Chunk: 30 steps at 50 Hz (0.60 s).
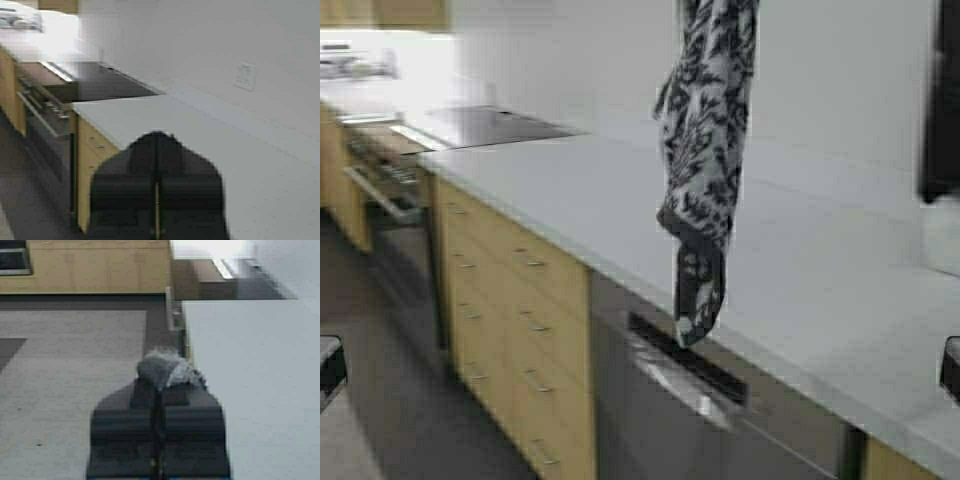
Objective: Get the cloth and wipe up the spill under the wine glass
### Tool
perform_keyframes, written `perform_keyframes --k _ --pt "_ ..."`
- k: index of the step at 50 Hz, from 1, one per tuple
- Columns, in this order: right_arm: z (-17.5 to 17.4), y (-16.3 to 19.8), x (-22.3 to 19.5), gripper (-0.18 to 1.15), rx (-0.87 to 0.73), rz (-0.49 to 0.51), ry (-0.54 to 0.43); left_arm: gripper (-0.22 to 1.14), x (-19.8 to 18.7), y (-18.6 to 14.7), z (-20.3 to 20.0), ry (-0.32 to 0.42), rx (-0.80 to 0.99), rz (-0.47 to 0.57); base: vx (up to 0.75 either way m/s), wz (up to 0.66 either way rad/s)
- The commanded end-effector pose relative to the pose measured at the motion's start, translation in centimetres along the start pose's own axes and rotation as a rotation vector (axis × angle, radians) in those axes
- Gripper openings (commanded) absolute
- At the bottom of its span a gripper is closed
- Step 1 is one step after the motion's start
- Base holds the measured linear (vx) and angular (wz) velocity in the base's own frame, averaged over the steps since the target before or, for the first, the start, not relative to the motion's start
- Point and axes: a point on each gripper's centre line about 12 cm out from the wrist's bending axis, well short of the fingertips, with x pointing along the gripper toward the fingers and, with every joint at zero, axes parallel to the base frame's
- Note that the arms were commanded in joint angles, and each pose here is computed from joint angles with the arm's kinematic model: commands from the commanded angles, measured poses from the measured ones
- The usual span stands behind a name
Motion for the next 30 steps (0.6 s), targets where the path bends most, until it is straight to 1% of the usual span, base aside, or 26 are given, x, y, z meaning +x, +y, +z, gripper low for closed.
perform_keyframes --k 1,20,30 --pt "0.9 0.0 0.0 0.07 0.0 0.0 -0.035 0.03 0.1 0.0 0.3 -0.006 0.002 -0.001 0.04 0.53" --pt "-1.0 -0.1 0.8 0.07 0.004 0.001 0.015 0.03 0.1 0.0 0.1 -0.003 0.0 0.0 0.05 0.55" --pt "-0.1 0.0 0.7 0.07 0.008 0.006 -0.036 0.03 0.0 0.0 0.2 -0.009 0.0 -0.001 0.06 0.56"
